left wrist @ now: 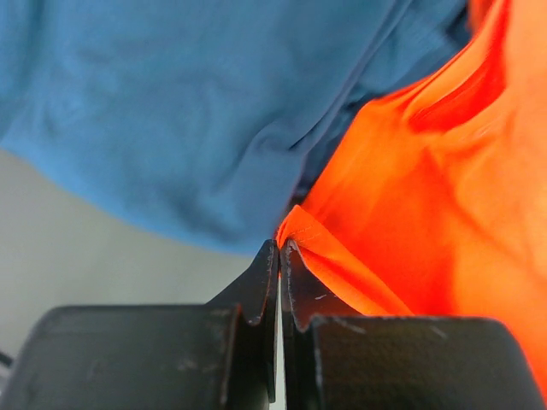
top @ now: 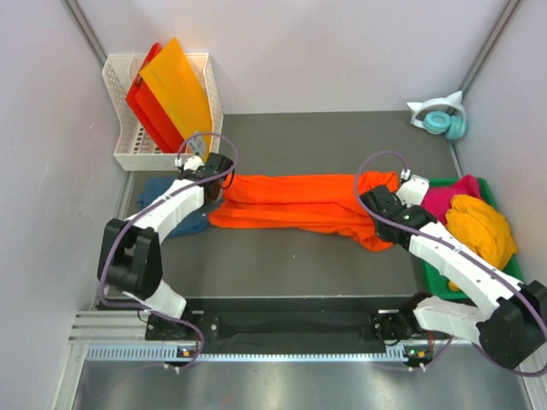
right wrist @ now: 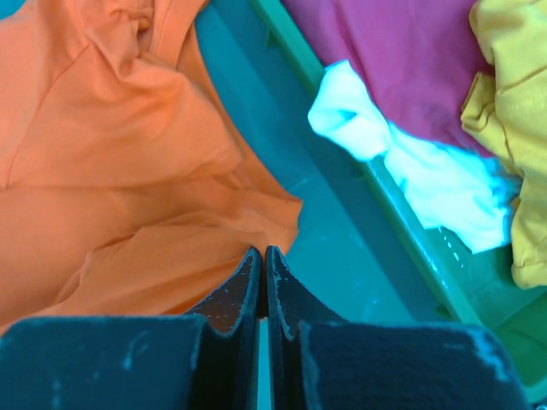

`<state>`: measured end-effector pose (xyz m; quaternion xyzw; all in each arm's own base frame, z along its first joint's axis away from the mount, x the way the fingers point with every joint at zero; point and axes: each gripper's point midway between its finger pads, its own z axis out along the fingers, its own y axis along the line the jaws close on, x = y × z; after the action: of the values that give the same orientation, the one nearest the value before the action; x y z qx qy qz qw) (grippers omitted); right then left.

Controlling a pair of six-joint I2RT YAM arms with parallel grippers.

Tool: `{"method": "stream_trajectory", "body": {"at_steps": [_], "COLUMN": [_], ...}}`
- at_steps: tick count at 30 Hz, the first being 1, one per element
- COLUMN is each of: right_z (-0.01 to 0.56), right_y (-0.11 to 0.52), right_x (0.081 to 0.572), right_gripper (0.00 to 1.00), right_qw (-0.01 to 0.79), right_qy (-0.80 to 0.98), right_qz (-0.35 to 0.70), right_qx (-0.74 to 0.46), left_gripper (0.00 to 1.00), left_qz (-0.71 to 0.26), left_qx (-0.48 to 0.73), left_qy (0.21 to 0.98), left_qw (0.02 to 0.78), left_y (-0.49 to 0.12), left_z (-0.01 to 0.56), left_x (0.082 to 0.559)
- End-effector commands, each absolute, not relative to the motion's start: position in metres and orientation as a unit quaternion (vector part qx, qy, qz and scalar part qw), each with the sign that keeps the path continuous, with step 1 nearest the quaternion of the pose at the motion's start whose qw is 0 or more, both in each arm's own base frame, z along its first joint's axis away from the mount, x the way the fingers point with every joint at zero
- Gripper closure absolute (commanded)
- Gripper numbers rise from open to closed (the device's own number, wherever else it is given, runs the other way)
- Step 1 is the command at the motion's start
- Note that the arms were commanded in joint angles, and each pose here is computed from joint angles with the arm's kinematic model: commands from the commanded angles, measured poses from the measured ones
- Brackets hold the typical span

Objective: Fold and stack the t-shirts
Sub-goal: Fold the tshirt

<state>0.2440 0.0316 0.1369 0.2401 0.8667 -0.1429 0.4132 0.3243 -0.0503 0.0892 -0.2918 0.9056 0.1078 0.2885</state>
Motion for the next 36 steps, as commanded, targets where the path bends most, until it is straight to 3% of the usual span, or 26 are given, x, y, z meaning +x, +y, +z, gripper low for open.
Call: {"method": "stream_trajectory", "body": {"at_steps": [1, 20, 36], "right_z": [0.153, 0.138, 0.106], "right_y": [0.027, 0.019, 0.01], "right_x": [0.272, 0.324, 0.35], "right_gripper": [1.0, 1.0, 1.0], "right_qw": [0.438, 0.424, 0.401], "right_qy": [0.854, 0.857, 0.865], "right_qz": [-0.144, -0.158, -0.172], "right_qx": [0.239, 0.246, 0.248], "left_gripper": [1.0, 1.0, 1.0], "left_qz": [0.117, 0.156, 0.171], "left_qx": [-0.292, -0.283, -0.281], "left_qy": [0.891, 0.885, 0.887], "left_qw": [0.327, 0.334, 0.323], "left_y": [-0.051, -0.055, -0.055], "left_z": [0.103, 0.095, 0.075], "left_x": [0.357, 0.42, 0.443]}}
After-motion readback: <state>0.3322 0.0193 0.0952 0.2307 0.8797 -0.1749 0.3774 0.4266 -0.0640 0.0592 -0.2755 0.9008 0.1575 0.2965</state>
